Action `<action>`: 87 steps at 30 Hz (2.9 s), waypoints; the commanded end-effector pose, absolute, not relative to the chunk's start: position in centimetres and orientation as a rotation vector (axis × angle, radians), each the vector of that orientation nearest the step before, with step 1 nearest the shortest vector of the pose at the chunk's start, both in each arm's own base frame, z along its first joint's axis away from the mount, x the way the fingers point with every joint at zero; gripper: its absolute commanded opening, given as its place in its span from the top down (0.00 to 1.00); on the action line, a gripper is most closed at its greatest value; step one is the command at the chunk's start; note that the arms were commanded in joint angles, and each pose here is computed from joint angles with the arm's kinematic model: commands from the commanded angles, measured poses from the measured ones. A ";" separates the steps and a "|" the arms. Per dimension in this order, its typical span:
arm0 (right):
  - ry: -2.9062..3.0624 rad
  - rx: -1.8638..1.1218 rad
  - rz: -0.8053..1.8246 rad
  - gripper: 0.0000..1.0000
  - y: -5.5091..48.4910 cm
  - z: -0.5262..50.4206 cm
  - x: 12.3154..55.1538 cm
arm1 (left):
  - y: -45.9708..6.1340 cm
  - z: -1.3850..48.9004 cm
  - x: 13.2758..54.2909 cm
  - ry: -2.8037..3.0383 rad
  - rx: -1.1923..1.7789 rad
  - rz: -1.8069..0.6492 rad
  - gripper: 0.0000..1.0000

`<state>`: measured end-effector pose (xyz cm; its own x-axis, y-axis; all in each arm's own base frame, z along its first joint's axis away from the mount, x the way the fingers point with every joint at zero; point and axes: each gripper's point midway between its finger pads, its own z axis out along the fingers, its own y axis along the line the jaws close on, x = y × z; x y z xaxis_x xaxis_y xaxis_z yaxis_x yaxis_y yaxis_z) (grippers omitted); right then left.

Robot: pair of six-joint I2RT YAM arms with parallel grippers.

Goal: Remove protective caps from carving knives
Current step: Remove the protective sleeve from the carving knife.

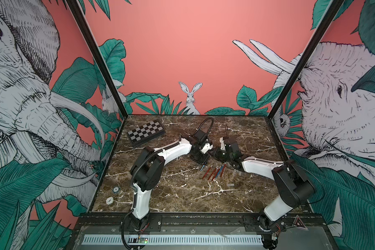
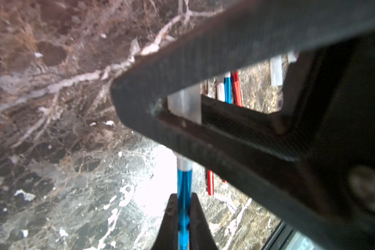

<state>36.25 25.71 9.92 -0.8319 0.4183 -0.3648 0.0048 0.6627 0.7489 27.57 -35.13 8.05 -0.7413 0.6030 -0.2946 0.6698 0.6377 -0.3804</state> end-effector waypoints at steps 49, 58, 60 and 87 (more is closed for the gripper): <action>2.072 0.386 0.819 0.94 17.4 13.7 44.3 | -31.6 8.3 20.7 2.814 1.208 -0.827 1.00; 1.978 0.320 0.865 0.94 17.5 14.3 44.6 | -33.9 10.5 20.4 2.730 1.193 -1.042 1.00; 1.970 0.296 0.888 0.94 17.7 14.3 44.5 | -34.1 10.8 20.3 2.720 1.201 -1.072 1.00; 2.056 0.672 0.745 0.93 13.1 14.2 44.0 | -29.9 9.3 22.6 2.811 1.143 -0.507 1.00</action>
